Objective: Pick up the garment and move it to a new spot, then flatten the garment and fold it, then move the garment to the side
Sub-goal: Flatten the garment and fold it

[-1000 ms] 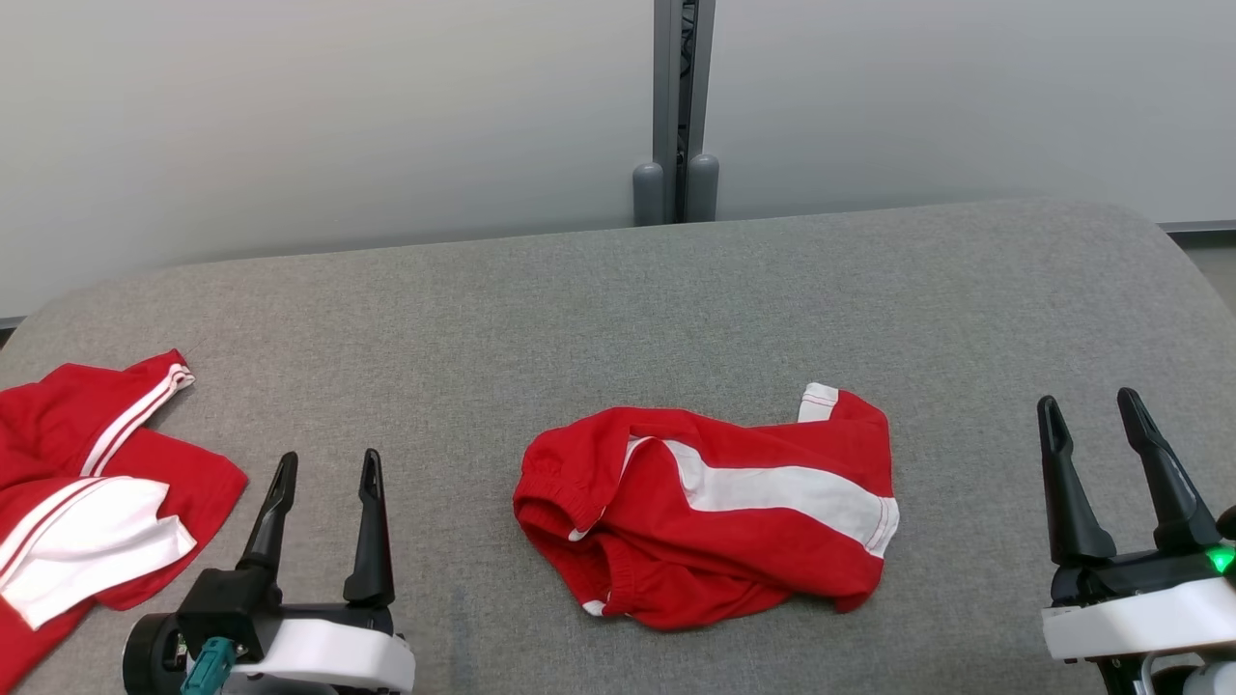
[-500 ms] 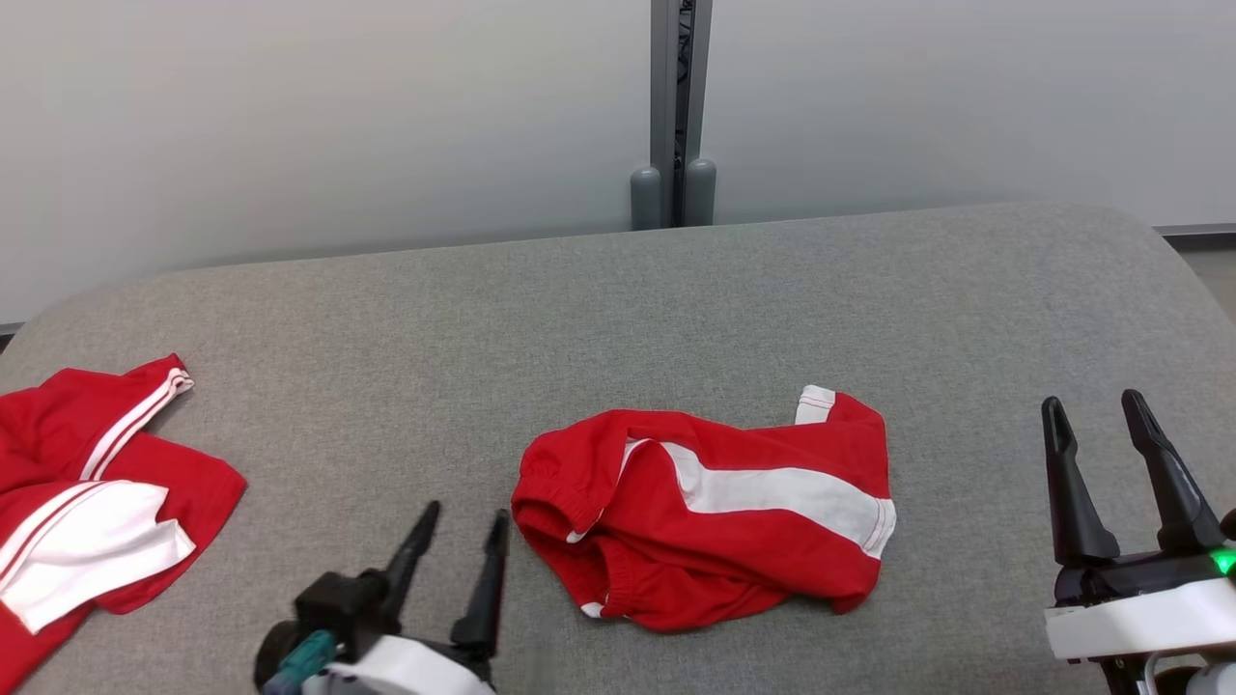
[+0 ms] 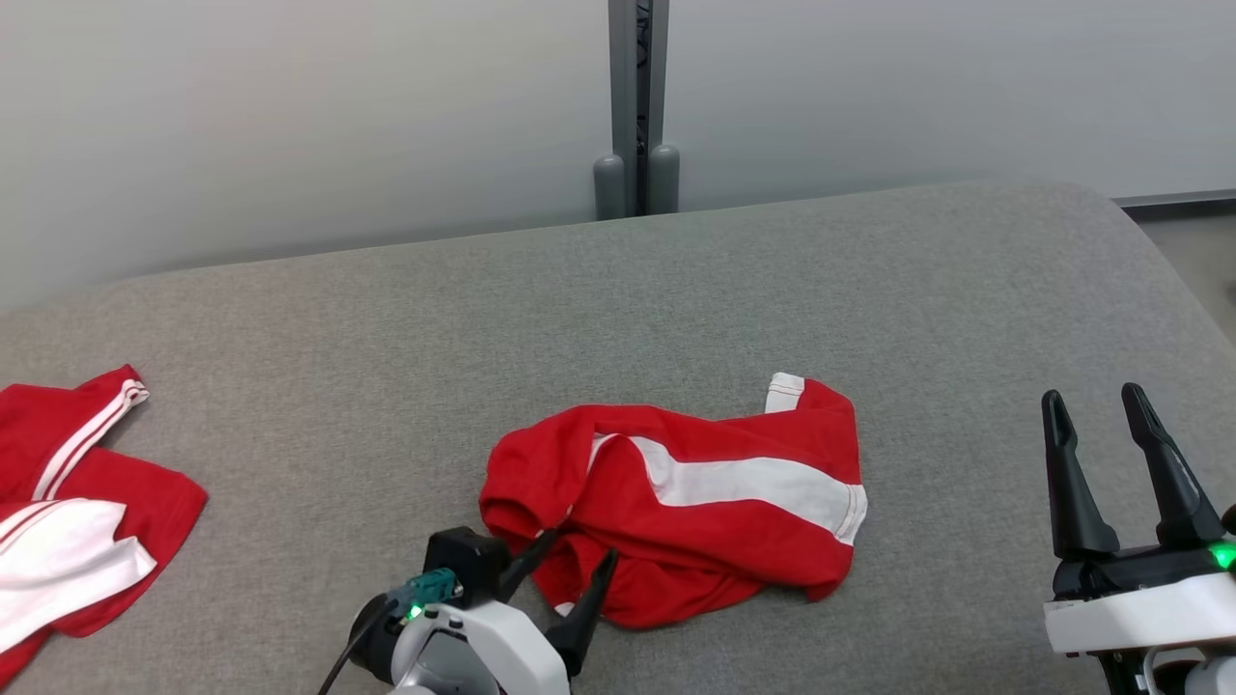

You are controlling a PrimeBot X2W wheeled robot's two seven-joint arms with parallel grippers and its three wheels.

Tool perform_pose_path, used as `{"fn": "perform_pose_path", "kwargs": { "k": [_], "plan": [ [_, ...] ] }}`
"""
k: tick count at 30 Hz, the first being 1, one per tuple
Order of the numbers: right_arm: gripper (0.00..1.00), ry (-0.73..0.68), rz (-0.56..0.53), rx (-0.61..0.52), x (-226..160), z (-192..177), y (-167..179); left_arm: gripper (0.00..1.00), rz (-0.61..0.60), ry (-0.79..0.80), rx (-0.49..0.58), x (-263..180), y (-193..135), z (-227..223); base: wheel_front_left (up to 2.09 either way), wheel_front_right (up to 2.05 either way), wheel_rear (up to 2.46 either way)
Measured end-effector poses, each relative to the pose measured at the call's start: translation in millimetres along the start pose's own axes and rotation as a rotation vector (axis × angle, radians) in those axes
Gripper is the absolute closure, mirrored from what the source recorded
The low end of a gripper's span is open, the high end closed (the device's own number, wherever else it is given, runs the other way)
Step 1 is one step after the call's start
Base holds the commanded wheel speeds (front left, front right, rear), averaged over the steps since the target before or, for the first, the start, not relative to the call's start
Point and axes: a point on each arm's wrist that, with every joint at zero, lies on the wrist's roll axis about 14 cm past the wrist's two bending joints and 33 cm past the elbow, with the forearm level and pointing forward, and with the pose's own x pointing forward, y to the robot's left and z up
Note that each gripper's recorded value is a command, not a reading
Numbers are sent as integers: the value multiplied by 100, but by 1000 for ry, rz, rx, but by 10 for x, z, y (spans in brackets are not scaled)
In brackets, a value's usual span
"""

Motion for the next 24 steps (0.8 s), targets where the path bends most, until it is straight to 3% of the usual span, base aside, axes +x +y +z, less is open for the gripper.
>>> {"fn": "perform_pose_path", "kwargs": {
  "k": [6, 14, 24],
  "plan": [
    [0, 0, -25, -5, -32, 10, -75, 0, 28, 24, 32, 96, 75, 42, 0, 0, 0],
    [0, 4, -41, -9, -64, 6, -130, 0, 74, 185, 50, 33, 239, -184, 0, 0, 0],
    [0, 2, -25, -10, -68, 17, -86, 0, 137, 149, 72, -8, 316, 60, 0, 0, 0]
  ]
}}
